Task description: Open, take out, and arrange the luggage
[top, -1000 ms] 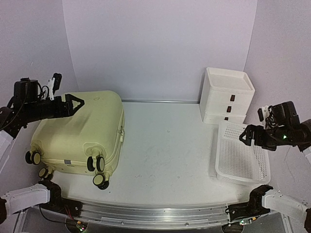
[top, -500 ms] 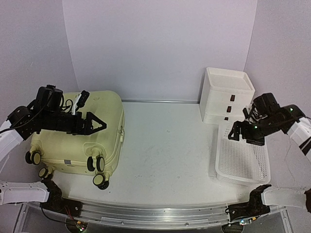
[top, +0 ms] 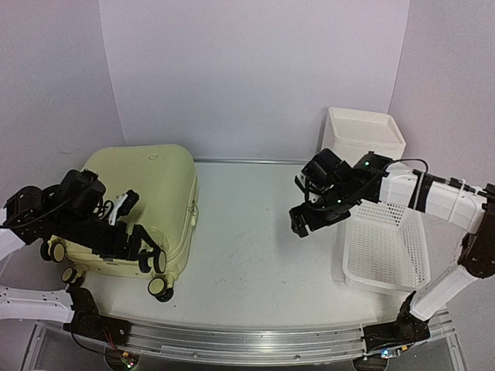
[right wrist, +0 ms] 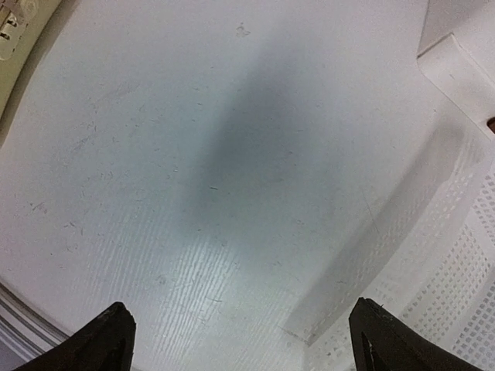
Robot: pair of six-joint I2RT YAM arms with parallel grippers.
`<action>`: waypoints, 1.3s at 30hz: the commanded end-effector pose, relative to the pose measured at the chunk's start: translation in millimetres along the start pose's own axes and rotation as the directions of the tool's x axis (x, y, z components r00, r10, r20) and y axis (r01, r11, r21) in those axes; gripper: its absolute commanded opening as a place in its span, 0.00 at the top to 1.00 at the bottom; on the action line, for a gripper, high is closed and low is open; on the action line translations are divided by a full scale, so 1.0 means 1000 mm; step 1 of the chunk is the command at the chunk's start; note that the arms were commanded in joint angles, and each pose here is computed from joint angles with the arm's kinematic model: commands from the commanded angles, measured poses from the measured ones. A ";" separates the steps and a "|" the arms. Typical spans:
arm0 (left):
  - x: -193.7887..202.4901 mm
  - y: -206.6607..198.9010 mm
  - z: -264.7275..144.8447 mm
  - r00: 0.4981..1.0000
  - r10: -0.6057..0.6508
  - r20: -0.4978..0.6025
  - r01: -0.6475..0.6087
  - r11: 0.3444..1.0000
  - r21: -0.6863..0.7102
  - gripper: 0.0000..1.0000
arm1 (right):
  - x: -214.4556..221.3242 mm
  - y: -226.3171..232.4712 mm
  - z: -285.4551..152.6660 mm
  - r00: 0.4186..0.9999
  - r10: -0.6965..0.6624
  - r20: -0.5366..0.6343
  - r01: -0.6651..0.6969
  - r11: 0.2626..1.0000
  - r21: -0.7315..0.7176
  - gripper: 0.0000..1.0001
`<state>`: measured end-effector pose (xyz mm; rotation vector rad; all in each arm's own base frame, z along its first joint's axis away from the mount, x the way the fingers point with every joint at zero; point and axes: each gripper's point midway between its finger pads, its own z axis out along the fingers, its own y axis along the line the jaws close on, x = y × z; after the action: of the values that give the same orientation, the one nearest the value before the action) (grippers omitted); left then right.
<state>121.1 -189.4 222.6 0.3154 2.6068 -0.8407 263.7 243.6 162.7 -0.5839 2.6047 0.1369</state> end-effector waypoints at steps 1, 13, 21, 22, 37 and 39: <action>0.023 0.021 0.009 0.994 -0.094 -0.056 0.084 0.983 -0.160 0.02 | -0.039 0.035 0.004 0.994 0.008 0.113 -0.001 0.998 -0.062 0.02; -0.009 0.012 0.048 0.999 -0.004 0.034 0.019 0.901 -0.433 0.20 | -0.034 0.074 0.022 0.995 0.016 0.102 -0.004 0.993 -0.119 0.02; -0.019 -0.005 0.058 0.991 0.128 0.026 -0.103 0.884 -0.456 0.41 | -0.032 0.077 0.021 0.989 -0.016 0.147 0.037 0.990 -0.137 0.02; -0.019 -0.011 0.061 0.987 0.160 0.011 -0.137 0.881 -0.453 0.44 | -0.033 0.076 0.019 0.988 -0.019 0.156 0.040 0.990 -0.137 0.02; 0.025 -0.145 0.147 0.793 0.584 -0.174 -0.609 0.748 -0.263 0.49 | -0.020 0.022 -0.001 0.974 0.087 0.211 -0.067 0.993 -0.097 0.02; 0.032 -0.161 0.154 0.772 0.608 -0.187 -0.636 0.742 -0.213 0.48 | -0.017 0.011 -0.002 0.971 0.125 0.206 -0.105 0.989 -0.106 0.02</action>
<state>128.5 -298.1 160.1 0.5971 2.6237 0.1397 261.8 277.0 152.8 -0.5505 2.4736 0.2808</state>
